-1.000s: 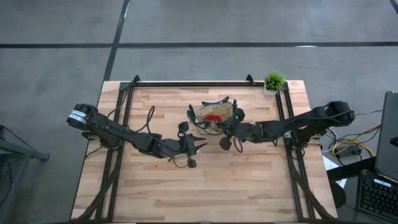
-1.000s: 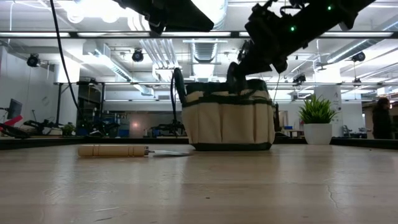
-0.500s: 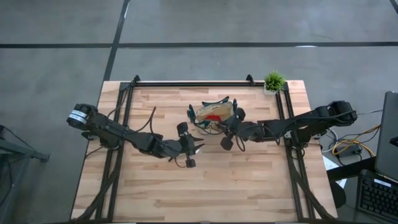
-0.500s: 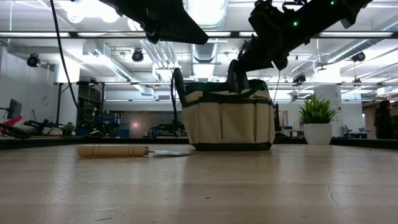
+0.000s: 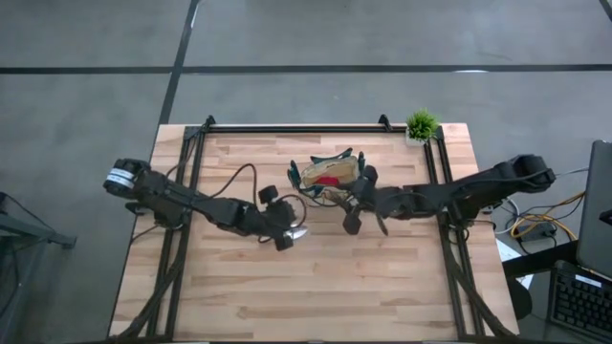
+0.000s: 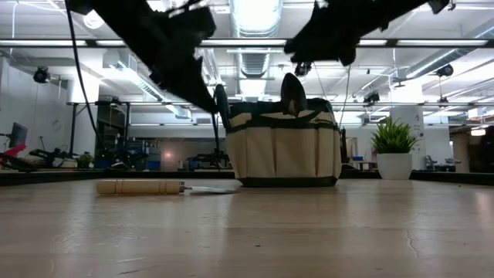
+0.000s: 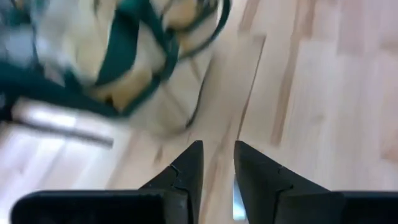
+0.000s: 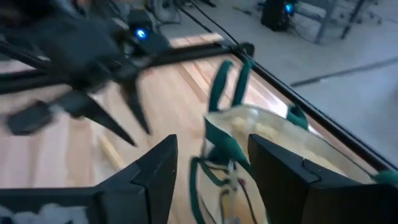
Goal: Pick & Place Garden tools in Gardening bag
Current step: Put the brown trowel into the brown bag
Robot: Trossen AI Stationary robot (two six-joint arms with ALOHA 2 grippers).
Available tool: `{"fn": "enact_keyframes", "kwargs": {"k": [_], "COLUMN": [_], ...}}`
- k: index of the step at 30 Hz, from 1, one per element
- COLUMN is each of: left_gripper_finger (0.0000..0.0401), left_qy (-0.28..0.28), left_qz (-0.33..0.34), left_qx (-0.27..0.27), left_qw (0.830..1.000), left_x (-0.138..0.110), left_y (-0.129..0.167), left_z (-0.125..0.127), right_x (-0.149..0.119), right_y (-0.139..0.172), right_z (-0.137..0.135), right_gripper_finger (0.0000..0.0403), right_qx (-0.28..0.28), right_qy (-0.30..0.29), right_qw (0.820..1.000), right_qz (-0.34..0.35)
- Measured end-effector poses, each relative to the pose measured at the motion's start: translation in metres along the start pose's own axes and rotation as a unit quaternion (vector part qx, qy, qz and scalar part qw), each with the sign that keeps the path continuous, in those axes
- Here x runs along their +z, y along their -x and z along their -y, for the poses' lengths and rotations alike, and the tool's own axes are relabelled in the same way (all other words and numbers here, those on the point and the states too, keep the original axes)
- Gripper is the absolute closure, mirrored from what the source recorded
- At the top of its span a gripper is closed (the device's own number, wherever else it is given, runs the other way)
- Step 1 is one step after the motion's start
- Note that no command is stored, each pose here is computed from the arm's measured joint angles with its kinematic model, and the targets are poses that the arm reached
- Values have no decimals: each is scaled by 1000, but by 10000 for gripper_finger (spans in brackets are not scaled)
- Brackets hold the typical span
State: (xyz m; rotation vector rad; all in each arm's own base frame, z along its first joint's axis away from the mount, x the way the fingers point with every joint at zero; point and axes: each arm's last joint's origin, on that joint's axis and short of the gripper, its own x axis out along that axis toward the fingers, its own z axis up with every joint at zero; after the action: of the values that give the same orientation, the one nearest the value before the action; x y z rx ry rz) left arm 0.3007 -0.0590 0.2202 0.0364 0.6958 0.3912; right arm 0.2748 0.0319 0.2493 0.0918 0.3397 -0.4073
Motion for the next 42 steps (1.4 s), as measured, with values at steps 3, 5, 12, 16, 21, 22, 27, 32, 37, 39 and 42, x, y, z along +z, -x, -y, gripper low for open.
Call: {"fn": "enact_keyframes", "kwargs": {"k": [3,5,12,16,21,22,27,32,37,39,42], "left_gripper_finger": [287,272,243,244,245,245,245,245,245,247,267], "left_qy": [17,14,44,66,61,62,70,64,57,61,71], "left_qz": [-36,-63,-134,-156,-190,-193,-184,-170,-161,-153,-134], "left_qx": [-2,-11,-55,-68,-81,-82,-91,-98,-103,-105,-118], "left_qw": [999,998,988,983,976,976,976,978,980,981,981], "left_x": [-6,-12,-34,-45,-61,-63,-68,-76,-85,-86,-86], "left_y": [-4,-6,-17,-18,-19,-19,-22,-25,-27,-28,-29], "left_z": [-4,-3,2,2,2,2,2,1,0,1,2], "right_x": [6,9,12,12,12,12,12,12,12,12,11], "right_y": [10,15,27,29,29,29,29,29,30,30,31], "right_z": [-5,-8,-15,-16,-17,-17,-17,-17,-18,-18,-19], "right_gripper_finger": [208,207,207,209,207,207,210,214,215,216,216], "right_qx": [18,28,50,55,55,55,55,55,58,59,63], "right_qy": [2,0,-3,-3,-3,-2,-2,-2,-2,-1,-1], "right_qw": [1000,999,998,998,998,998,998,998,998,998,997], "right_qz": [16,25,35,37,37,37,36,36,36,36,36]}}
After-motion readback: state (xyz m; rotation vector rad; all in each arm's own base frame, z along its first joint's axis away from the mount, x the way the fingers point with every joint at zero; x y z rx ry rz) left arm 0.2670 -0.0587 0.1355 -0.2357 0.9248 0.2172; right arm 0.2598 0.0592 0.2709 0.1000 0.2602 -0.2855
